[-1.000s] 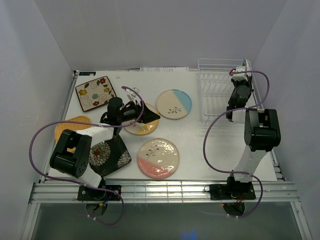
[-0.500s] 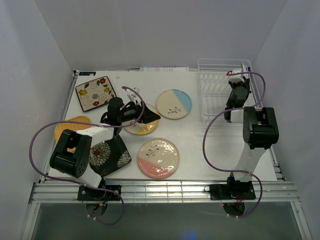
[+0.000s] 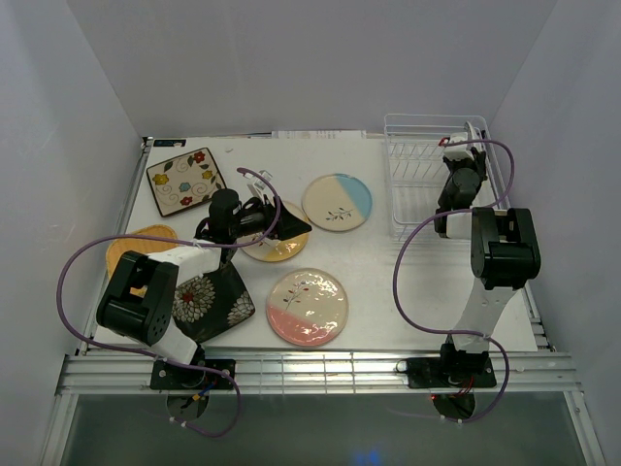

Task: Load the plates into the dish rack
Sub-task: Insert the plate into the dish rack.

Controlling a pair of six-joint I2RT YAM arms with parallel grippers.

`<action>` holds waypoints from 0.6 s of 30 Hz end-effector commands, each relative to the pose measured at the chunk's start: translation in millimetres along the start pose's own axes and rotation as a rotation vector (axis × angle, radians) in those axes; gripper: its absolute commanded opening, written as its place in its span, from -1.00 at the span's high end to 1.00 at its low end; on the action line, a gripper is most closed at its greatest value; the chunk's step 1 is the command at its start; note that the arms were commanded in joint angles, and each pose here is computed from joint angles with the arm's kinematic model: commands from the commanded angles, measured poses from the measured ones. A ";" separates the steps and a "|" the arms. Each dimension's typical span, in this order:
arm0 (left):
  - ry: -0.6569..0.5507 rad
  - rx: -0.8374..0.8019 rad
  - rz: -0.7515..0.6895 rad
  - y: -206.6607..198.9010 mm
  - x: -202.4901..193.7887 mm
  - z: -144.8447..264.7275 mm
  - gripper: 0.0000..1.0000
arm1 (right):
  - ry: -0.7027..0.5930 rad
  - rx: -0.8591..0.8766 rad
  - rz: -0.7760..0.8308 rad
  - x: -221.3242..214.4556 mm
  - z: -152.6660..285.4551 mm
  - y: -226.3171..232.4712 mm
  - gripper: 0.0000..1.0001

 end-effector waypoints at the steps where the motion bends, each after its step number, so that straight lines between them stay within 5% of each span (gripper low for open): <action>1: -0.027 -0.041 -0.062 -11.8 9.1 3.9 -0.75 | -0.410 -0.261 -0.207 74.7 -2.6 -38.8 0.43; 18: -0.025 -0.040 -0.064 -10.7 8.2 3.4 -0.75 | -0.402 -0.290 -0.110 74.7 -5.2 -15.9 0.32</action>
Point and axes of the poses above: each gripper's point midway between its finger pads, its own z axis back along the fingers, its own y axis along the line the jaws close on, x = y × z, the point moved 8 cm from there along z, back along the fingers, and after that the axes turned 13 degrees about -z, right-handed, at the moved point
